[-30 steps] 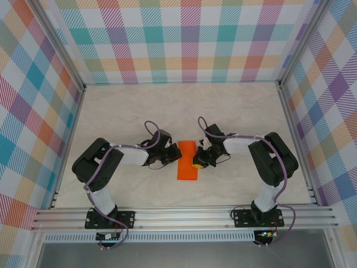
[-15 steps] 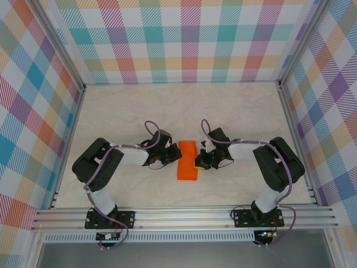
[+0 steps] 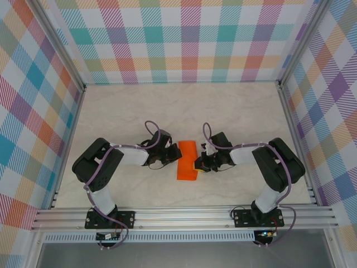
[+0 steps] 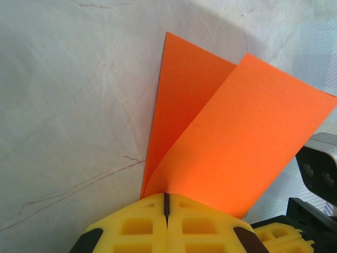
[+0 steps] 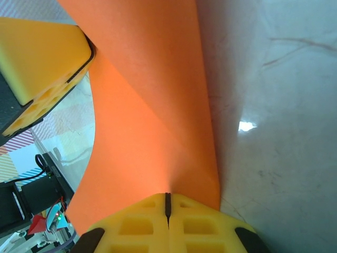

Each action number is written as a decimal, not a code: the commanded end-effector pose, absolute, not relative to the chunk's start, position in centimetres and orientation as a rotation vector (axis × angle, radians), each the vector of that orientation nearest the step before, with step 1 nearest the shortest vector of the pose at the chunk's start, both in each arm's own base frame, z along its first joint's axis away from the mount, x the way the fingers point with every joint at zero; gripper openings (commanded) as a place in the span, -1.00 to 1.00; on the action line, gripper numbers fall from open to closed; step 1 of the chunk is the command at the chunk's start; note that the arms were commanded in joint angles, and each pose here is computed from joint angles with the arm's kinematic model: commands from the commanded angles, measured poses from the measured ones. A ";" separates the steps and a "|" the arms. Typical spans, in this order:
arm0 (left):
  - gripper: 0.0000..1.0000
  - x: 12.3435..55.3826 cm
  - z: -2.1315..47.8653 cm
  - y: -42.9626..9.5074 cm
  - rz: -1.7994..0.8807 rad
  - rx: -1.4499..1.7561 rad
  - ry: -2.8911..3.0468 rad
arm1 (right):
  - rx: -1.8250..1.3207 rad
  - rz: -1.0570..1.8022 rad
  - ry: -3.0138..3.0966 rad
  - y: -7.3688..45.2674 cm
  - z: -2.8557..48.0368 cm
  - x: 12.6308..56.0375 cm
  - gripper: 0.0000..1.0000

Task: Fold a paper plane with a square sheet of paper (pick it up from the middle)
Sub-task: Fold the square sheet of paper in half at the center of the table.

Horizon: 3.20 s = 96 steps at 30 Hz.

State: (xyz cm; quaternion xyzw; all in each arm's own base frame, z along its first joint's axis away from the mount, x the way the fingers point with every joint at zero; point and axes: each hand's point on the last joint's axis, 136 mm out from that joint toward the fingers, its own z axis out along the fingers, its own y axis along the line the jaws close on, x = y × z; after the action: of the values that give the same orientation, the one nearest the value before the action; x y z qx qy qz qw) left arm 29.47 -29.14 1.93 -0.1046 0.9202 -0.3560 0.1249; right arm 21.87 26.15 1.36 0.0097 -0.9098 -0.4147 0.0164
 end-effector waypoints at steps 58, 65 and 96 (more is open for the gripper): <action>-1.00 26.6 -1.9 -27.5 -0.880 -0.312 2.849 | 0.176 -1.409 -2.772 26.1 2.8 16.9 -0.89; -1.00 26.7 -1.9 -27.6 -0.881 -0.311 2.850 | 0.151 -1.353 -2.745 25.6 0.9 15.8 -0.89; -1.00 26.7 -1.9 -27.5 -0.879 -0.309 2.849 | 0.205 -1.165 -2.826 26.6 1.4 16.2 -0.90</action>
State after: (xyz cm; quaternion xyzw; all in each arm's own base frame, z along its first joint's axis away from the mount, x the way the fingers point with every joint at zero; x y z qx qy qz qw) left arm 29.46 -29.16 1.92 -0.1026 0.9215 -0.3538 0.1231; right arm 17.38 27.17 2.82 0.0639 -0.9149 -0.3983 0.0163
